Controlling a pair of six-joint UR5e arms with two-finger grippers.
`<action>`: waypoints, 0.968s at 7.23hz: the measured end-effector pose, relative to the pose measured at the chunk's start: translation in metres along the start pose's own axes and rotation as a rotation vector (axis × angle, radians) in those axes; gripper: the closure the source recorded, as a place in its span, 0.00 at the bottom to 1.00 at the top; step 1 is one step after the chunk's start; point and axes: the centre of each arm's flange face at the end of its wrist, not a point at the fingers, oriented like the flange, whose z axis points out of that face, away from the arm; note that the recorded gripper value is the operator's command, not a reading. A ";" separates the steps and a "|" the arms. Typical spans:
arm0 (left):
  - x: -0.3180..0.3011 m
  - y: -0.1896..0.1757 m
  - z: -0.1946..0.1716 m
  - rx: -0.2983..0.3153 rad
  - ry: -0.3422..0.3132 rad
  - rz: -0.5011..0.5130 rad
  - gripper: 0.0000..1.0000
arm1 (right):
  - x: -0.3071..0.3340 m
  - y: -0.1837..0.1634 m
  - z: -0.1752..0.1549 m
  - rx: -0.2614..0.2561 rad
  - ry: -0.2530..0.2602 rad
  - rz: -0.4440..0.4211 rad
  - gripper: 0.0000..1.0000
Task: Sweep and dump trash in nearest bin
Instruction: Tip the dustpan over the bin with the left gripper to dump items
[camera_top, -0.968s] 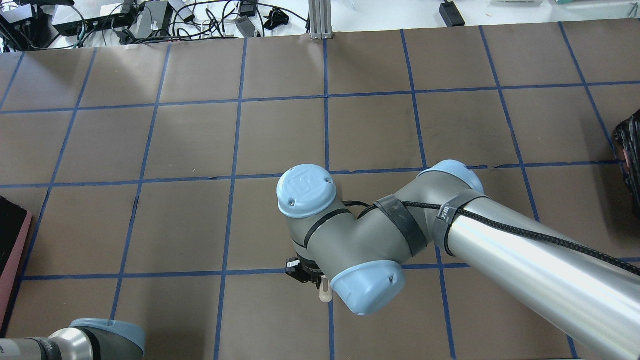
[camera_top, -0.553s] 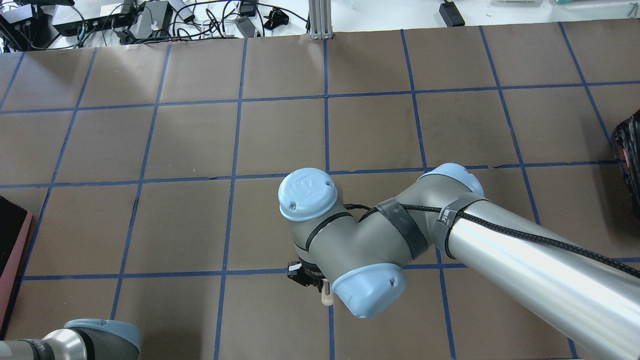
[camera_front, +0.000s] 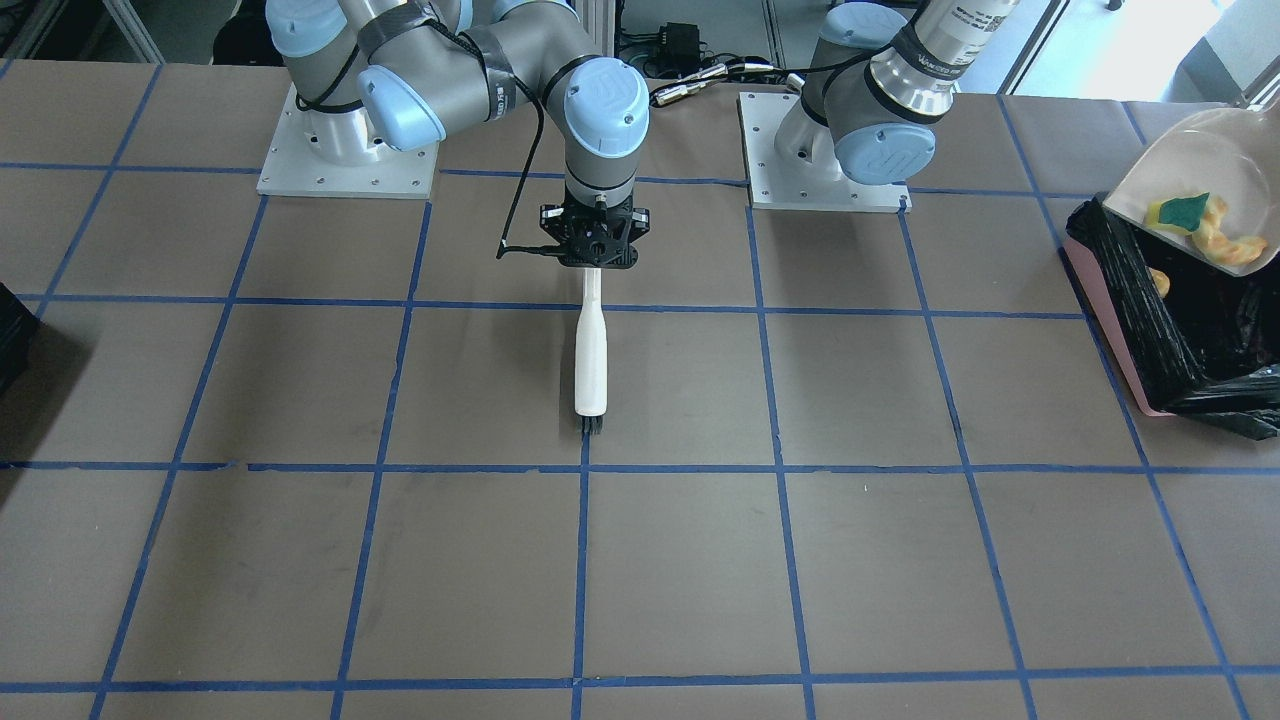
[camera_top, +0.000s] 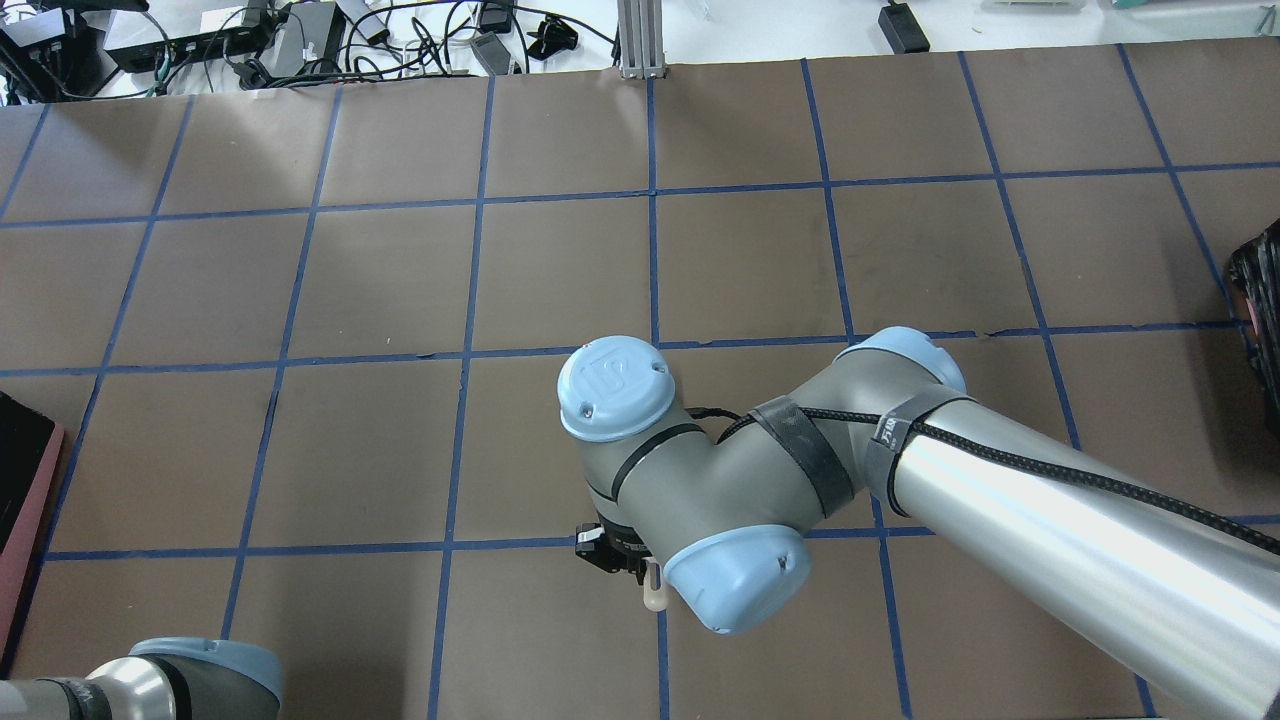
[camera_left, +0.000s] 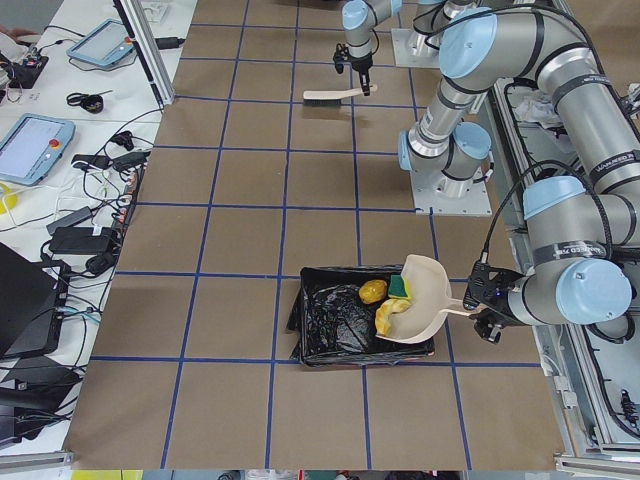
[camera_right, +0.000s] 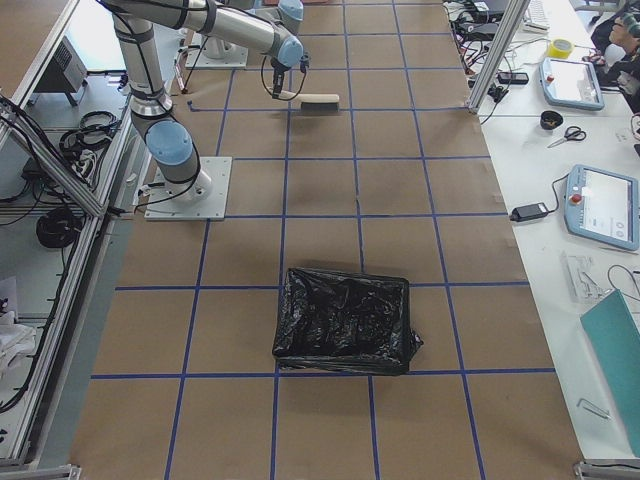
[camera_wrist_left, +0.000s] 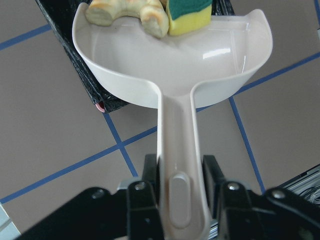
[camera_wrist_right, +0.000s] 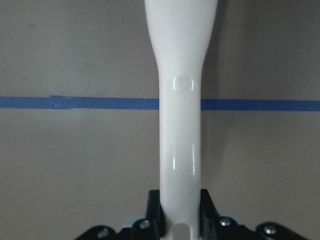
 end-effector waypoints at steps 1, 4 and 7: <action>0.002 -0.007 -0.004 -0.027 -0.002 0.007 1.00 | 0.000 0.000 0.000 0.001 0.001 -0.014 0.65; 0.011 -0.025 -0.021 -0.056 -0.031 0.031 1.00 | 0.000 0.000 0.000 0.003 0.003 -0.025 0.50; 0.031 -0.064 -0.050 -0.061 -0.089 0.099 1.00 | 0.000 -0.001 0.000 0.004 0.004 -0.025 0.37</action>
